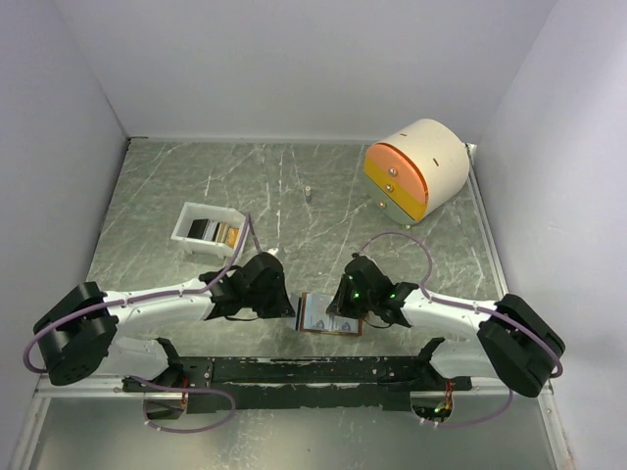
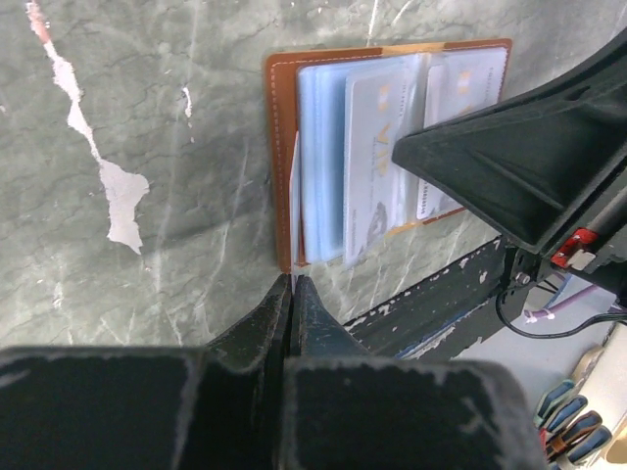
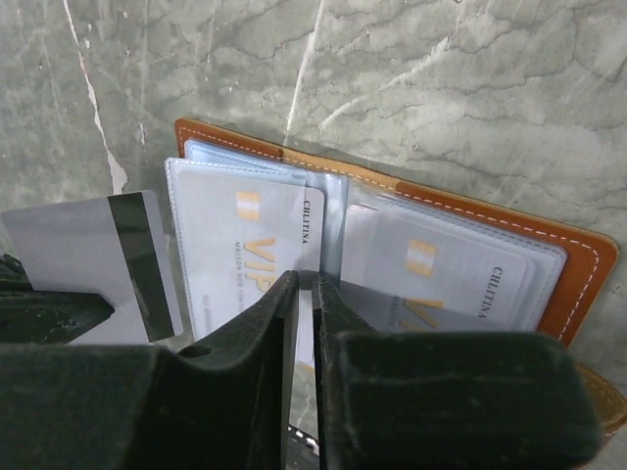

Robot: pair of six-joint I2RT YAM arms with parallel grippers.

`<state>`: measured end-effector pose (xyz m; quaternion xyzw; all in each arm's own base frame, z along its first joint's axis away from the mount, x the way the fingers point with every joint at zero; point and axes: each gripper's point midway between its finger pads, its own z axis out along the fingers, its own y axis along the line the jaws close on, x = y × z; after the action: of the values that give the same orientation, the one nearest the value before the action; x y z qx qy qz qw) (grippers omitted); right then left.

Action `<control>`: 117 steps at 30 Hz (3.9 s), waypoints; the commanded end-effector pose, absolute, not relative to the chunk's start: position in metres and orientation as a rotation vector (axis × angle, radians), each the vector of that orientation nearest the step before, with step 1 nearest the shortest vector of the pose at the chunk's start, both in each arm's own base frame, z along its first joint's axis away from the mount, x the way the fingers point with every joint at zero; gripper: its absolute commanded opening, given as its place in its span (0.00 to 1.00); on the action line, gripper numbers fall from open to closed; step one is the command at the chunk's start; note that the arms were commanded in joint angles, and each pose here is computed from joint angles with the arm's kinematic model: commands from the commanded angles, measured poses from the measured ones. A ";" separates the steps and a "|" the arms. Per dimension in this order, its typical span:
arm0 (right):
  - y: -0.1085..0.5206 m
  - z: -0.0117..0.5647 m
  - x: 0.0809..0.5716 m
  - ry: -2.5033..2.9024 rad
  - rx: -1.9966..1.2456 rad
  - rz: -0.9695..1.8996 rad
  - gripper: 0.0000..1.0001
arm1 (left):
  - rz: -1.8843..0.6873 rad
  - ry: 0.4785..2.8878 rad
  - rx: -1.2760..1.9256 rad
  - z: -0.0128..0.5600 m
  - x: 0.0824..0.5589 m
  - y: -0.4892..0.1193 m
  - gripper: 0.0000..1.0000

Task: Put the credit cards into the card holder
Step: Turn over the card slot in the card holder, then insert the credit card into the card holder.

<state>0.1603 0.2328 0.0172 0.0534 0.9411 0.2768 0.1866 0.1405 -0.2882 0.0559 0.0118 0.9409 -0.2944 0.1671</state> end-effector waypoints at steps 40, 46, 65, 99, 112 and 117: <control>0.199 0.119 0.191 2.356 0.114 0.624 0.32 | -1.410 2.480 0.164 0.100 0.134 -0.362 0.07; 0.200 0.112 0.182 2.376 0.124 0.677 0.32 | -1.333 2.508 0.152 0.090 0.140 -0.360 0.07; 0.199 0.063 0.170 2.491 0.106 0.635 0.25 | -1.272 2.568 0.124 0.068 0.143 -0.360 0.07; 0.172 0.015 0.157 2.607 0.167 0.440 0.17 | -1.300 2.576 0.051 0.063 0.145 -0.358 0.07; 0.175 0.015 0.156 2.601 0.176 0.470 0.16 | -1.387 2.583 0.034 0.055 0.140 -0.366 0.07; 0.175 0.016 0.157 2.597 0.177 0.474 0.16 | -1.397 2.592 0.023 0.051 0.139 -0.366 0.07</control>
<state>0.1616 0.1833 0.0232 0.0618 0.9476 0.1885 0.2504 0.1387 -0.3608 0.0457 0.0051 0.8870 -0.4504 0.1018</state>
